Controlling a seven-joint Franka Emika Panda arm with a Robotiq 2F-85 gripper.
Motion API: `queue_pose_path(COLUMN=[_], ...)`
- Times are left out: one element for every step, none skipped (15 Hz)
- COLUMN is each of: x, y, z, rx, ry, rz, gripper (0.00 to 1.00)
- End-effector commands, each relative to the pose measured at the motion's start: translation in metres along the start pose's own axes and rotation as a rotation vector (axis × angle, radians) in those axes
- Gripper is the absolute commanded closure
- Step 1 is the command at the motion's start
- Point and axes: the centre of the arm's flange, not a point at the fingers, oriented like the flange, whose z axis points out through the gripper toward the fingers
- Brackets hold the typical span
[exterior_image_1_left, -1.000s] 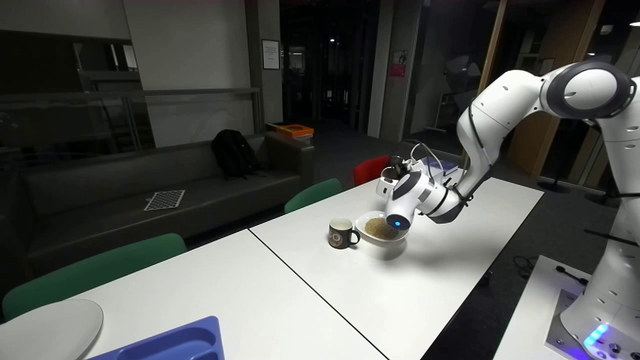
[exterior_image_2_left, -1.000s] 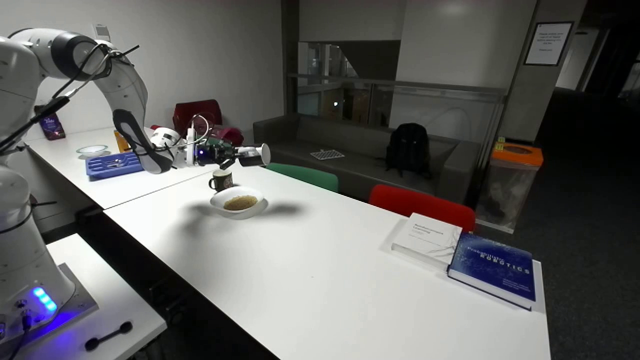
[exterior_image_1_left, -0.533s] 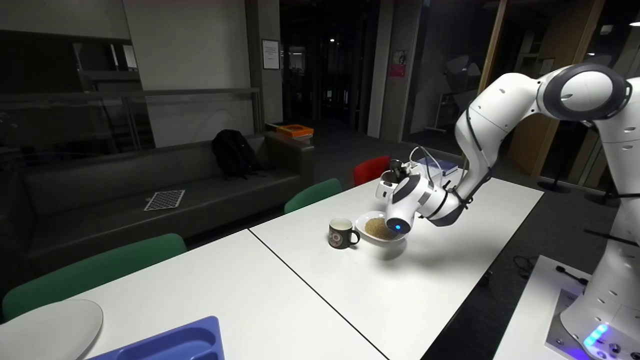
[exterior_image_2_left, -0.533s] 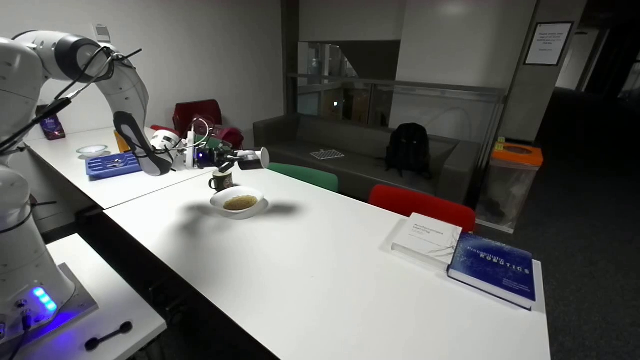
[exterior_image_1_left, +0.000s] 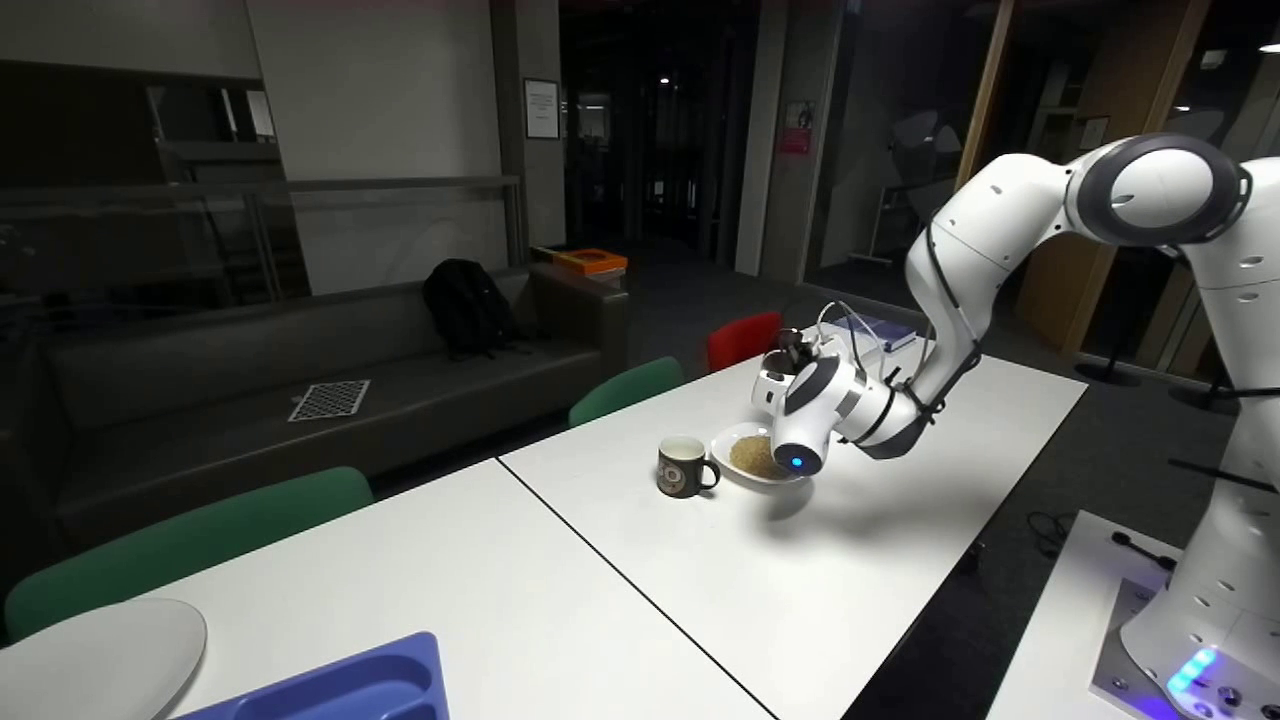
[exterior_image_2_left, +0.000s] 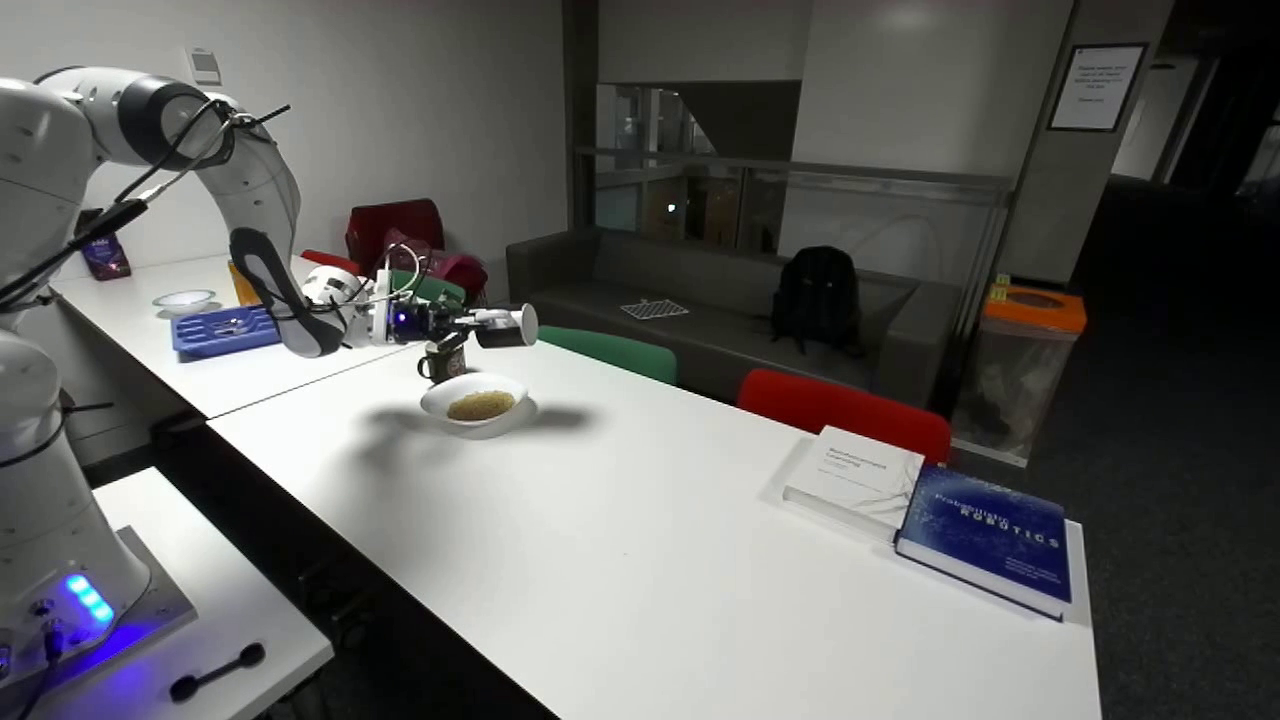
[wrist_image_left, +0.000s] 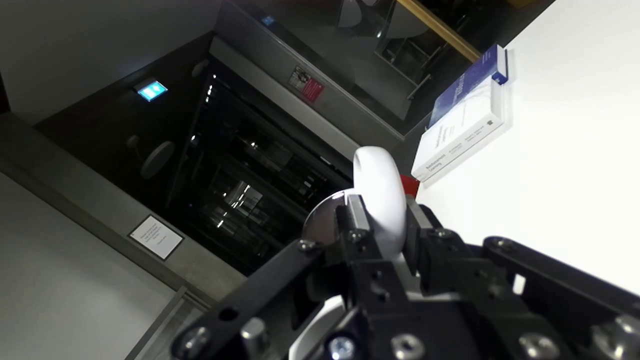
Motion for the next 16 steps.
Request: queue_pose_path(x=[0.0,0.0,0.0,0.0,0.0,0.001,0.003,0.005,0.008,0.011,0.013,0.017,0.02,0.022,0.027,0.031], y=[0.0,0.0,0.0,0.0,0.0,0.0,-0.002,-0.005,-0.007,-0.01,-0.012,-0.011,-0.012,-0.011,-0.009,-0.008], z=[0.0,0.0,0.0,0.0,0.0,0.002,0.002,0.002,0.001,0.001,0.0,-0.002,-0.003,-0.005,-0.008,-0.011], rx=[0.0,0.0,0.0,0.0,0.0,0.002,0.003,0.004,0.002,0.0,-0.003,-0.006,-0.008,-0.013,-0.016,-0.022], ry=[0.0,0.0,0.0,0.0,0.0,-0.006,-0.005,-0.005,-0.002,-0.001,-0.006,-0.01,-0.015,-0.02,-0.029,-0.034], rz=[0.0,0.0,0.001,0.001,0.001,-0.003,-0.009,-0.013,-0.016,-0.024,-0.028,-0.035,-0.041,-0.045,-0.048,-0.052], gripper=[0.79,0.79,0.79,0.79,0.79,0.95,0.95,0.95,0.95,0.95,0.95,0.95,0.95,0.95,0.95,0.95])
